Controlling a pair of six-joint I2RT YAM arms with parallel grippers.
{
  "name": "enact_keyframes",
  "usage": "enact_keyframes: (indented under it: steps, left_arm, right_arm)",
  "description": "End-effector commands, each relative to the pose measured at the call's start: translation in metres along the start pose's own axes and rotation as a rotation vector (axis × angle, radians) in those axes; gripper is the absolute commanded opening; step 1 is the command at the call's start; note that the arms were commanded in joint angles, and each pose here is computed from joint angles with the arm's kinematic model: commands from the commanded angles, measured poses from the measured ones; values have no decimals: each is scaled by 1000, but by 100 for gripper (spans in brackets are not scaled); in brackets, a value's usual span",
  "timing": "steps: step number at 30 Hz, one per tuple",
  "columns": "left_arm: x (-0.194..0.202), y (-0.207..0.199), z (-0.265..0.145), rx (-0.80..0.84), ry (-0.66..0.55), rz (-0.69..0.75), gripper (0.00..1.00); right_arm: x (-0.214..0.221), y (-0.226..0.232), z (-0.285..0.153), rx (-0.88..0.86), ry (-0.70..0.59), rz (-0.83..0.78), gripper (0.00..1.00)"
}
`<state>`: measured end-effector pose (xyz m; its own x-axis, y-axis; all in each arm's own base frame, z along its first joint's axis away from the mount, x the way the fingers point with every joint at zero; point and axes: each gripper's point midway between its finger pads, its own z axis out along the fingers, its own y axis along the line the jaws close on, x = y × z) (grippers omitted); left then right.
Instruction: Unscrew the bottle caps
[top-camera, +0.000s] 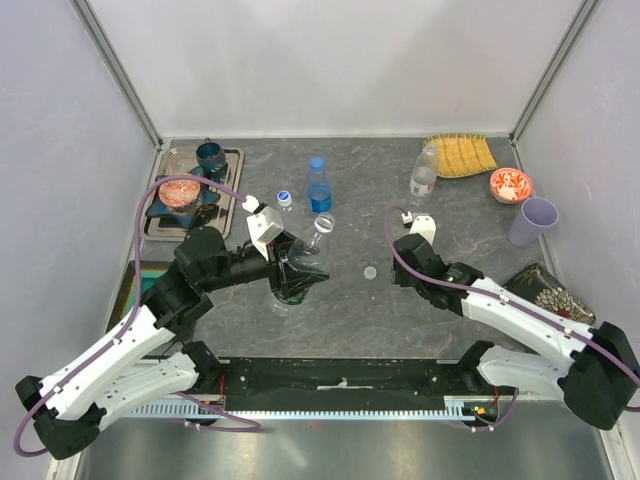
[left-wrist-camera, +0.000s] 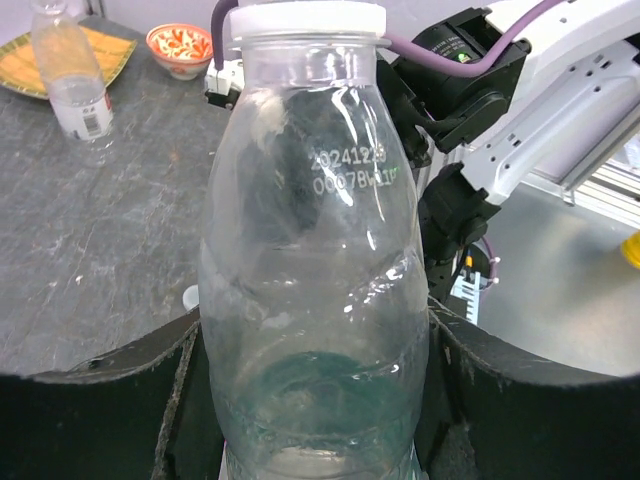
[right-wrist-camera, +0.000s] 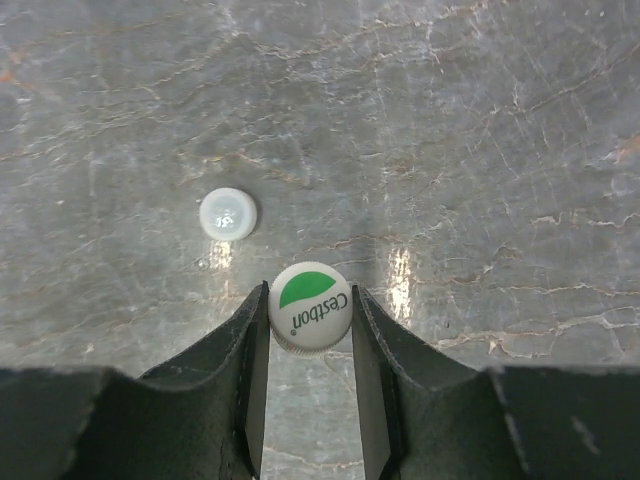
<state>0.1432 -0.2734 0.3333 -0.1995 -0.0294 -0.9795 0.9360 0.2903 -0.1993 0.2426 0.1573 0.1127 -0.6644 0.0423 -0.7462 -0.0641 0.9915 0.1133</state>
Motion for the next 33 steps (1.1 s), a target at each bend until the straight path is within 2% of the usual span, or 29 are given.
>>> enact_keyframes:
  steps: [1, 10, 21, 23, 24, 26, 27, 30, 33]
  left_arm:
    - [6, 12, -2, -59, -8, 35, 30]
    - [18, 15, -1, -62, 7, 22, 30]
    - [25, 17, -3, -70, 21, 18, 31]
    - [26, 17, -3, -71, 23, 19, 31]
    - [25, 17, -3, -72, 23, 19, 31]
    - [26, 17, -3, -71, 26, 19, 32]
    - [26, 18, -3, -74, 27, 18, 32]
    - [27, 17, -2, -71, 28, 18, 33]
    - [27, 18, -2, -73, 31, 18, 33]
  right_arm:
    - [2, 5, 23, -6, -8, 104, 0]
    - [33, -5, 64, 57, 100, 104, 0]
    - [61, -16, 86, 111, 194, 89, 1]
    - [63, -16, 87, 110, 204, 89, 8]
    - [65, -16, 88, 107, 213, 86, 18]
    - [64, -16, 87, 105, 214, 88, 27]
    - [63, -14, 86, 99, 211, 91, 37]
    - [60, -14, 82, 93, 206, 94, 52]
    - [55, -14, 77, 83, 195, 96, 60]
